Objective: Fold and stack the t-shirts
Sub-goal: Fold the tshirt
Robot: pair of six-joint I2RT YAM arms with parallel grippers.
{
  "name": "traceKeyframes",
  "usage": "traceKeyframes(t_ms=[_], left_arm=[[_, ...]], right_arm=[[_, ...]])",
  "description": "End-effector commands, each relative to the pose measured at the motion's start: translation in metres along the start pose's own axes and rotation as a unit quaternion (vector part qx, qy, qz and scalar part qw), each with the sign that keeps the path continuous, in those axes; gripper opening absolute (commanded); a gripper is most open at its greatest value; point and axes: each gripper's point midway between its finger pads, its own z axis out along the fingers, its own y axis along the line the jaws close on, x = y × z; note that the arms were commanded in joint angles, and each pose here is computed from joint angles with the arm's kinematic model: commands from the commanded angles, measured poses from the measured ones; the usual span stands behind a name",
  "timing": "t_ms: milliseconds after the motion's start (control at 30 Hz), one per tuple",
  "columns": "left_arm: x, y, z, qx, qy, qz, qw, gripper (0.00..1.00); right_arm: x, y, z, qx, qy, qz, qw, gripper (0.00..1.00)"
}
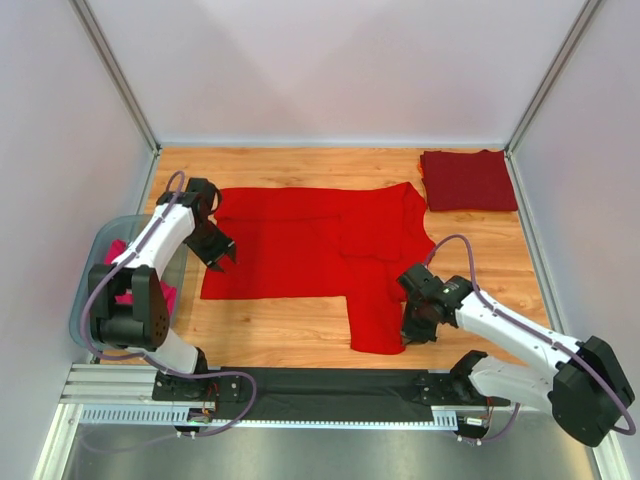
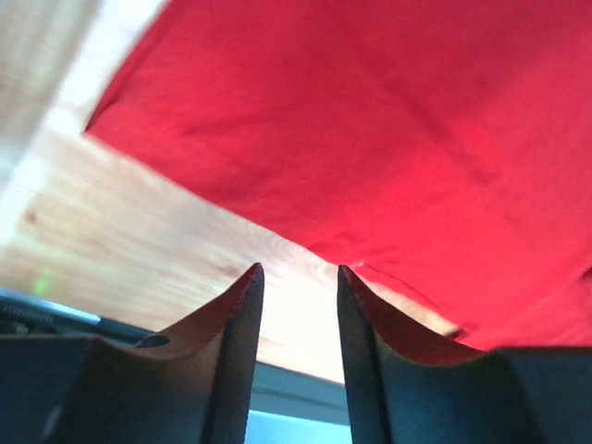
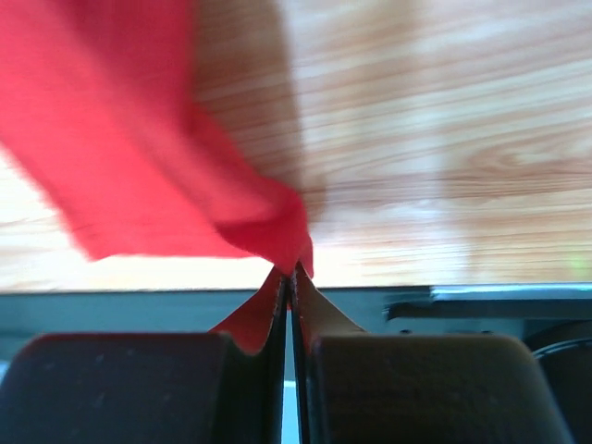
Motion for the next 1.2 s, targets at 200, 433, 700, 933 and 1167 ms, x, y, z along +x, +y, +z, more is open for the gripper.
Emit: traceKeyframes(t_ms=[200, 433, 700, 933, 1167], left_arm=[[0.008, 0.041, -0.031, -0.107, -0.048, -0.251, 0.961, 0.35], [0.01, 0.056, -0.009, -0.119, -0.063, -0.314, 0.94, 0.46], [-0.007, 0.053, 0.015, -0.131, -0.07, -0.332, 0.932, 0.49], [-0.005, 0.058, 0.032, -0.141, -0.073, -0.345, 0.925, 0.49], [-0.008, 0.056, 0.047, -0.135, -0.076, -0.353, 0.923, 0.49]], right_arm=[[-0.011, 0.04, -0.02, -0.059, 0.01, -0.032, 0.998, 0.0], [-0.016, 0.054, -0.018, -0.069, 0.021, -0.054, 0.996, 0.0], [-0.02, 0.054, -0.021, -0.078, 0.025, -0.059, 0.995, 0.0], [-0.019, 0.048, -0.018, -0.079, 0.031, -0.053, 0.995, 0.0], [-0.022, 0.046, -0.021, -0.083, 0.03, -0.046, 0.995, 0.0]])
